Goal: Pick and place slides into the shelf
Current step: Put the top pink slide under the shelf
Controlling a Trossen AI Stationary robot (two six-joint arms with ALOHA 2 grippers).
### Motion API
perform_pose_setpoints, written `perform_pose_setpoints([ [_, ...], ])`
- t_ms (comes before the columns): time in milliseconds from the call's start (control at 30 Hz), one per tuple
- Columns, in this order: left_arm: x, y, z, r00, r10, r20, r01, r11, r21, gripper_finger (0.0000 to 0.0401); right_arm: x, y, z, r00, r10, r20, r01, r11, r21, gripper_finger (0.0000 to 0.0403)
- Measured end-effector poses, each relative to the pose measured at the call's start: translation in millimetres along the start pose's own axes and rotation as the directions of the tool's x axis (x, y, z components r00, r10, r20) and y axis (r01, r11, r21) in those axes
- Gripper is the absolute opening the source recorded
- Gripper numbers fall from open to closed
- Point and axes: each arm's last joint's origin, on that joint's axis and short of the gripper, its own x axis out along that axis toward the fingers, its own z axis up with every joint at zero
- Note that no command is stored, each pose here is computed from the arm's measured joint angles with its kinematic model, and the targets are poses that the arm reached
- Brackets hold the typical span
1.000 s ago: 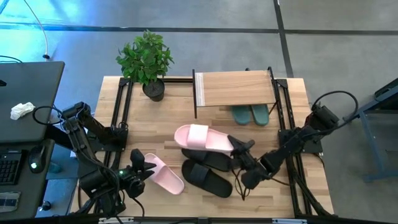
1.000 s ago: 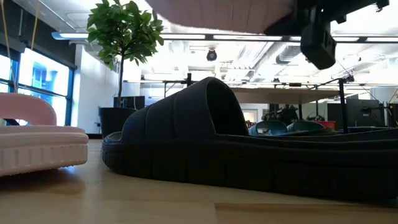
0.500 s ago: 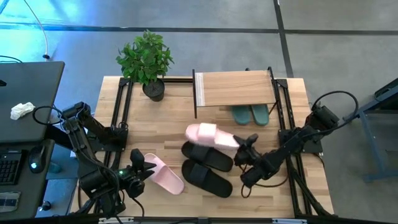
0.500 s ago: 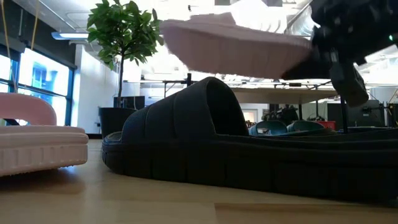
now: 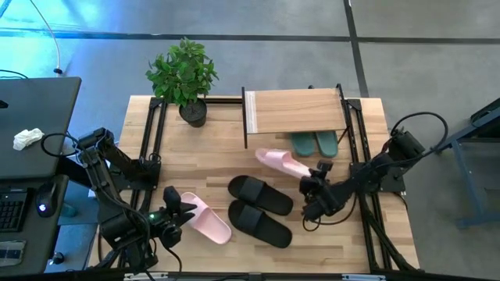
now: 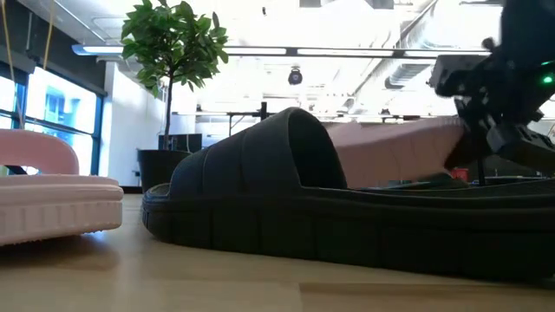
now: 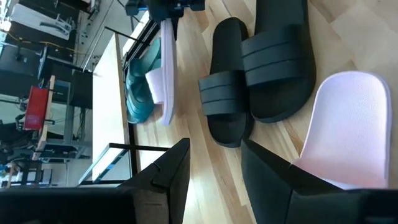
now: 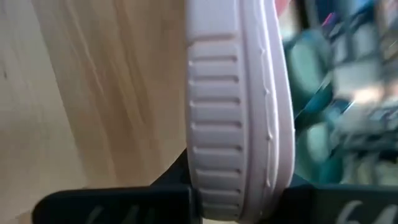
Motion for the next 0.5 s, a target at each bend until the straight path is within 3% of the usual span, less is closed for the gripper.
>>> perform_pose_setpoints([
  [167, 9, -1, 2, 1.0, 0.02, 0.006, -0.02, 0.999, -0.04, 0.0127, 7, -2, 3, 0.996, 0.051, -0.071, -0.039, 0.985, 0.17, 0.0036],
  [333, 32, -6, -6, 0.998, 0.043, -0.05, -0.045, 0.998, -0.045, 0.0127, 13, -6, 6, 0.987, 0.089, -0.133, -0.04, 0.941, 0.335, 0.0036],
  [500, 60, -10, -19, 0.99, 0.052, -0.13, -0.059, 0.997, -0.053, 0.0127, 22, -10, 12, 0.983, 0.108, -0.149, -0.037, 0.908, 0.417, 0.0036],
])
